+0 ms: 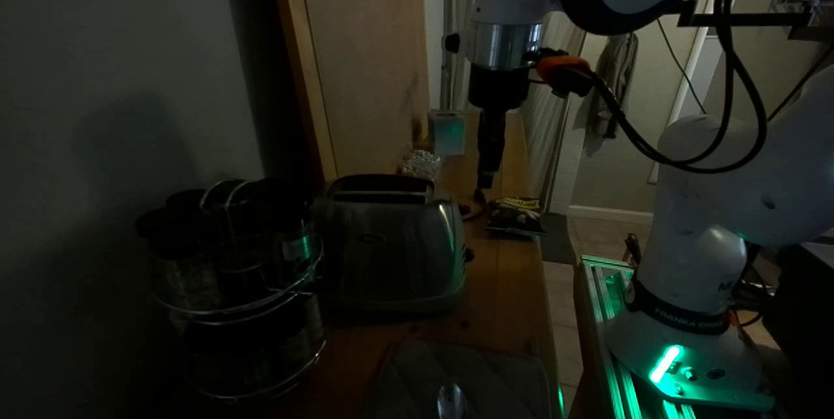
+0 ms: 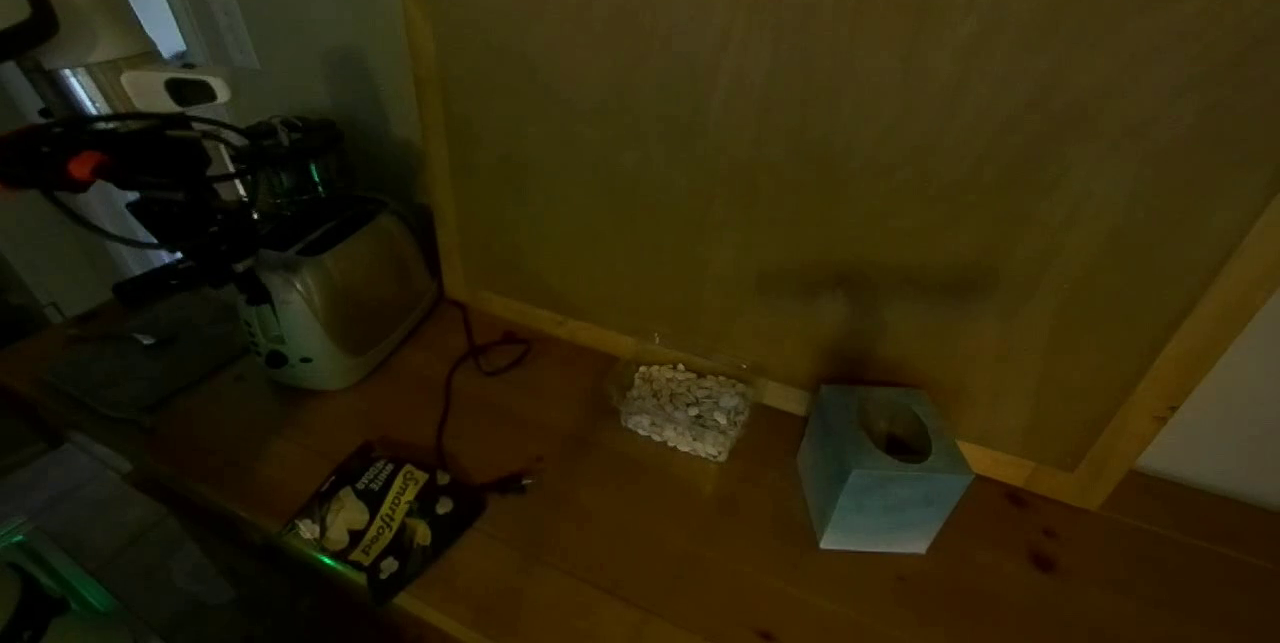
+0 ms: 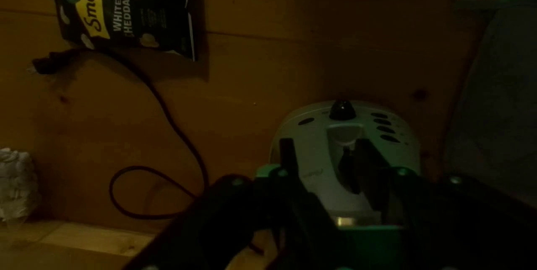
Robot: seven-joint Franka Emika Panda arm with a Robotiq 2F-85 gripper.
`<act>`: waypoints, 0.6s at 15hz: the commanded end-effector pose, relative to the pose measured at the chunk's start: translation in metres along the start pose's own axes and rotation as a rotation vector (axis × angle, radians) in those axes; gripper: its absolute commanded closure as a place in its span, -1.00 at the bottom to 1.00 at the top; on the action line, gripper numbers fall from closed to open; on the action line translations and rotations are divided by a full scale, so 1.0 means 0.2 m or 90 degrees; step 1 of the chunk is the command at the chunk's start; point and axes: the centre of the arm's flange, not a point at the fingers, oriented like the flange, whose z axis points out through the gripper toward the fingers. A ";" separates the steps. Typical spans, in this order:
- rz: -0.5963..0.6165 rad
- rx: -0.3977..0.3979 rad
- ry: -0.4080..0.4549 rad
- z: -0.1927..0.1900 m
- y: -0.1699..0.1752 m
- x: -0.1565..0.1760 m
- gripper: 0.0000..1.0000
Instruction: Push the lever on the toaster downwards.
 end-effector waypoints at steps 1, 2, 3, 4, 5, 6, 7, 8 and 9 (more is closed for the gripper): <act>-0.003 -0.024 0.041 -0.06 -0.04 -0.13 -0.48; -0.007 -0.022 0.053 -0.09 -0.05 -0.13 -0.64; -0.009 -0.020 0.067 -0.12 -0.06 -0.13 -0.77; -0.007 -0.016 0.076 -0.14 -0.06 -0.13 -0.89; -0.001 -0.012 0.085 -0.16 -0.06 -0.13 -0.99; 0.004 -0.007 0.090 -0.18 -0.06 -0.13 -1.00; 0.008 -0.004 0.095 -0.19 -0.05 -0.13 -1.00; 0.006 0.001 0.103 -0.20 -0.05 -0.13 -1.00; 0.006 0.001 0.104 -0.20 -0.05 -0.13 -1.00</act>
